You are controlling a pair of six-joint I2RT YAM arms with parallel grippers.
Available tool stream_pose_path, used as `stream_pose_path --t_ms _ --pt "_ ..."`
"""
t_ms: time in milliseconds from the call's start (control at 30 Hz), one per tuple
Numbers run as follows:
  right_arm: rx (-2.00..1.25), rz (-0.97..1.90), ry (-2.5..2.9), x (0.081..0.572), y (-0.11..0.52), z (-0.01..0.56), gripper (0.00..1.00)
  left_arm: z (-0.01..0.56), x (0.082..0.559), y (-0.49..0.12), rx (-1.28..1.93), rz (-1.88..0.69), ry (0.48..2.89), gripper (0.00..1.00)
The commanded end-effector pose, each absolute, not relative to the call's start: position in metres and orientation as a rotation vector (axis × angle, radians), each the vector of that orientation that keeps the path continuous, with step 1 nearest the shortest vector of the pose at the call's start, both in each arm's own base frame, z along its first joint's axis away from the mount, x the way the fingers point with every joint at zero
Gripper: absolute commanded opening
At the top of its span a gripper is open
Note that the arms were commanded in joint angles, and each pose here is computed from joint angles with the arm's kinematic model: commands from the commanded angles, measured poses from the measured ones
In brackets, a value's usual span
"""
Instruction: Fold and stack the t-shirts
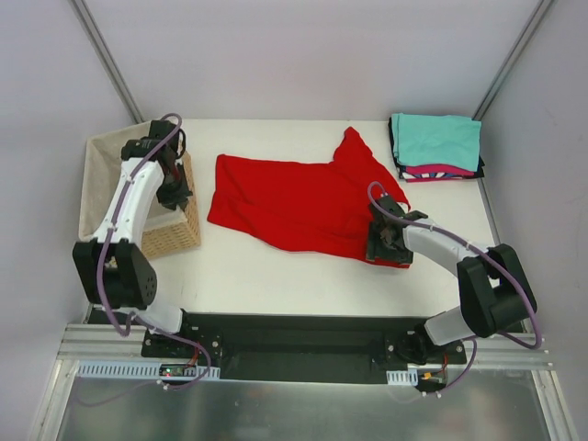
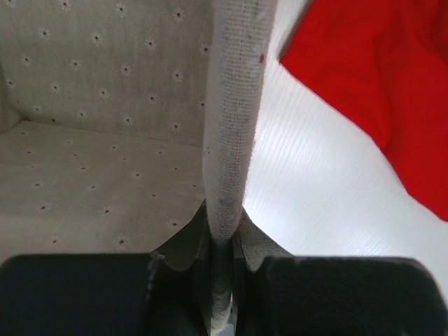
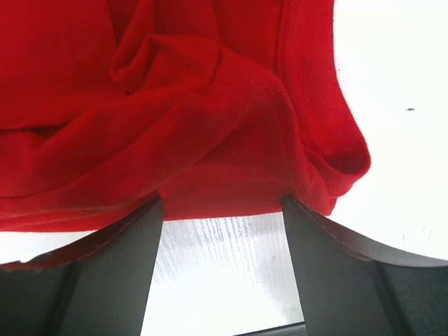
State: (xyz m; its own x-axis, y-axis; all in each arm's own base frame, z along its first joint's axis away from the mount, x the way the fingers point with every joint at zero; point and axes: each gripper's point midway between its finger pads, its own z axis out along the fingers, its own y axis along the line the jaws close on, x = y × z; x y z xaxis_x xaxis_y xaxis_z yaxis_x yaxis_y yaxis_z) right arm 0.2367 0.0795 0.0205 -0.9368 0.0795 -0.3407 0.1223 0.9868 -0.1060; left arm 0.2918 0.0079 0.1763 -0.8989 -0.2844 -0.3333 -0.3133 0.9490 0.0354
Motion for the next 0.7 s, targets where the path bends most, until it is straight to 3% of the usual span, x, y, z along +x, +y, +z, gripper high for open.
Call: stream_pose_path --t_ms 0,400,667 --pt "0.128 -0.153 2.773 0.235 0.082 0.026 0.73 0.179 0.354 0.057 -0.48 0.28 2.642 0.0" --pt "0.125 -0.145 2.775 0.235 0.083 0.026 0.73 0.135 0.442 0.105 -0.578 0.355 2.671 0.0" --pt "0.119 -0.144 2.778 0.235 0.084 0.026 0.73 0.125 0.459 0.144 -0.729 0.355 2.634 0.0"
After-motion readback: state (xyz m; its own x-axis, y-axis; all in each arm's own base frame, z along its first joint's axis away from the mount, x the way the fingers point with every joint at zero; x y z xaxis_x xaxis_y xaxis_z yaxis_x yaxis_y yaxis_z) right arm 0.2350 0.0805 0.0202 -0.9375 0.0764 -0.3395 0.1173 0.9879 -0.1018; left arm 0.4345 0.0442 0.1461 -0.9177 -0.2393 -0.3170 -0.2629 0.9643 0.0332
